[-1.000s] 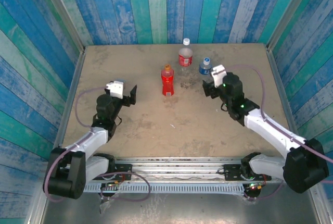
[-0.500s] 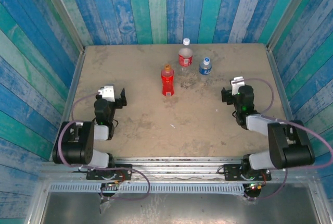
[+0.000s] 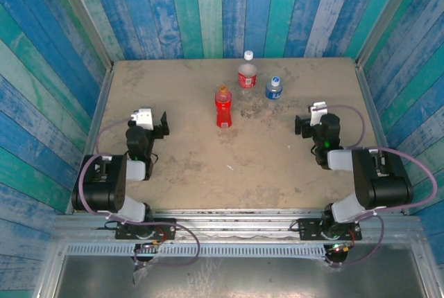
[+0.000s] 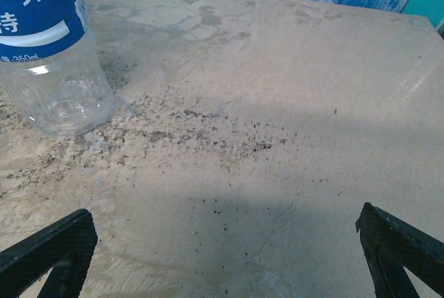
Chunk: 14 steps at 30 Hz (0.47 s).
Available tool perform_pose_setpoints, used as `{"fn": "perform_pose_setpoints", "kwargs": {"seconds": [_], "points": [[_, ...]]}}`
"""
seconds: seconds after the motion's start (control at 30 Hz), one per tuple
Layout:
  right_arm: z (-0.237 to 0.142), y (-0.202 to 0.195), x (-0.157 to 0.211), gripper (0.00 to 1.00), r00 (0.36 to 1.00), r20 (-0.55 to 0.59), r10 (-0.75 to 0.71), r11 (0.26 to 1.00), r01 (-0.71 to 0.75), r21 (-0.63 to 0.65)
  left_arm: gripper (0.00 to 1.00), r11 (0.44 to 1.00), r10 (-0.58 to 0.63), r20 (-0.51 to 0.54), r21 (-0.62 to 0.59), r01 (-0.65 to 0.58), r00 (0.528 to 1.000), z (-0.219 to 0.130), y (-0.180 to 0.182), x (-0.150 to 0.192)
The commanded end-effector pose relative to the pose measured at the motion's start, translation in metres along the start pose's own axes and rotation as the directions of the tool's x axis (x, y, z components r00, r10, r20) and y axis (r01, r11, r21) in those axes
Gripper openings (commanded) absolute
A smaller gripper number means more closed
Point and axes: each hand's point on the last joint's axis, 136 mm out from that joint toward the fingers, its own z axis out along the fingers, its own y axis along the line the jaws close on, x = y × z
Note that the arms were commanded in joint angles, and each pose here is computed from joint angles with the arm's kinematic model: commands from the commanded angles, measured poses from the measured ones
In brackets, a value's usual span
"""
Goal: Screw on the bottle caps
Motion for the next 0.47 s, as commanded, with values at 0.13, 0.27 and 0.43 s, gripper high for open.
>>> {"fn": "perform_pose_setpoints", "kwargs": {"seconds": [0.13, 0.27, 0.43], "points": [[0.0002, -0.0005, -0.0108, 1.00, 0.999, 0.037, 0.014, 1.000, -0.014, -0.006, 0.94, 1.000, -0.009, -0.009, -0.018, 0.008, 1.000, 0.0042, 0.0028, 0.0021], [0.0001, -0.0004, -0.0108, 1.00, 0.999, 0.037, 0.014, 1.000, -0.014, -0.006, 0.94, 1.000, -0.009, -0.009, -0.020, 0.009, 1.000, 0.0045, 0.0035, 0.0019], [-0.0017, -0.0015, -0.0116, 1.00, 0.999, 0.045, 0.014, 1.000, -0.014, 0.000, 0.94, 1.000, -0.010, -0.004, -0.020, 0.010, 1.000, 0.0036, 0.0036, 0.0010]]}}
